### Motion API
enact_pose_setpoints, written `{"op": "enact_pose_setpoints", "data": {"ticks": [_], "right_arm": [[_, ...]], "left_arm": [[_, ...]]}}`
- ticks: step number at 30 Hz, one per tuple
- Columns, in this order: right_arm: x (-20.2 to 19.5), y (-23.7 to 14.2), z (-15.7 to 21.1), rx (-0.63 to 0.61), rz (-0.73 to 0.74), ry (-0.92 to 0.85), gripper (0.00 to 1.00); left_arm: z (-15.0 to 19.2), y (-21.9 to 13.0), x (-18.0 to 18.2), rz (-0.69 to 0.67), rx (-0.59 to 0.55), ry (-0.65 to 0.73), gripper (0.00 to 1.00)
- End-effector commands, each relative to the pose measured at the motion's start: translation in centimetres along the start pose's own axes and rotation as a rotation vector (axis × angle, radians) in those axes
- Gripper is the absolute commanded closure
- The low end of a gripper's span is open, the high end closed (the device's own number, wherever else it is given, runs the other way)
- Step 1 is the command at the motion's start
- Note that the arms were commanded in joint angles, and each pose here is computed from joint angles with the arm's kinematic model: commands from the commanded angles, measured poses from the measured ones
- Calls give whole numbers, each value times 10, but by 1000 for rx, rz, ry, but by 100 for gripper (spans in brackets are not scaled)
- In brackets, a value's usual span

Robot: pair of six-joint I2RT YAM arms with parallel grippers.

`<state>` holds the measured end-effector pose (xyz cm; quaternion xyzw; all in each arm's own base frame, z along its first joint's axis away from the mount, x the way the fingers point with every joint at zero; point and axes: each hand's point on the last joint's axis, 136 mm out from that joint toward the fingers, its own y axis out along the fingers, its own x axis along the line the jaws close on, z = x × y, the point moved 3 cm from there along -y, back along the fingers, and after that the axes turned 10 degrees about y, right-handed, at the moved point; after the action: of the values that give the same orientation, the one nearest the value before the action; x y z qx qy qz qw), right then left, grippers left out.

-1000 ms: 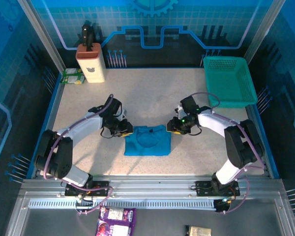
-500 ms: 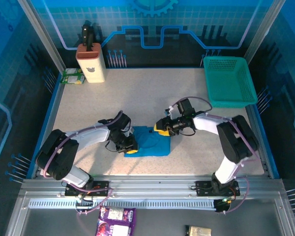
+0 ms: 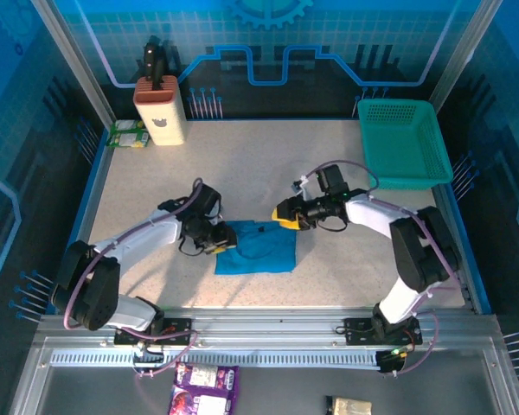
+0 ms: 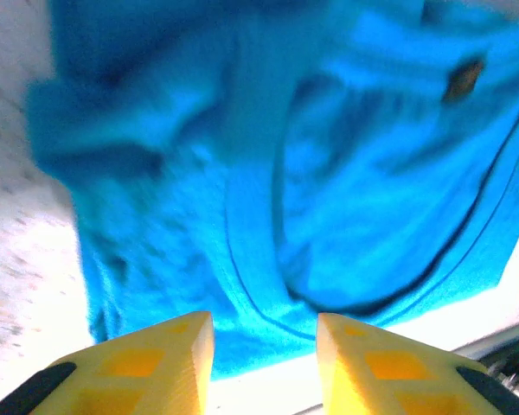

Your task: Fold the inside-out t-shirt

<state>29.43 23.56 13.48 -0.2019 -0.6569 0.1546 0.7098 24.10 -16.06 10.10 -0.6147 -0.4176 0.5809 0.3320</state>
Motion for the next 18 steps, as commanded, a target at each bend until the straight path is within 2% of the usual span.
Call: {"op": "enact_pose_setpoints", "data": {"ticks": [1, 6, 9, 13, 18], "right_arm": [[-20, -15, 16, 3, 70, 38, 48], [-30, -29, 29, -1, 92, 53, 48], [-29, -34, 34, -7, 93, 49, 48], [-28, -37, 38, -9, 100, 44, 48], [-25, -41, 42, -15, 99, 37, 48]], "left_arm": [[-1, -1, 24, -113, 57, 26, 61], [-11, 4, 40, -169, 67, 60, 56], [-17, 12, 43, -139, 75, 60, 52], [-18, 24, 49, -143, 106, 53, 54], [-16, 42, 47, -83, 133, 37, 59]]}}
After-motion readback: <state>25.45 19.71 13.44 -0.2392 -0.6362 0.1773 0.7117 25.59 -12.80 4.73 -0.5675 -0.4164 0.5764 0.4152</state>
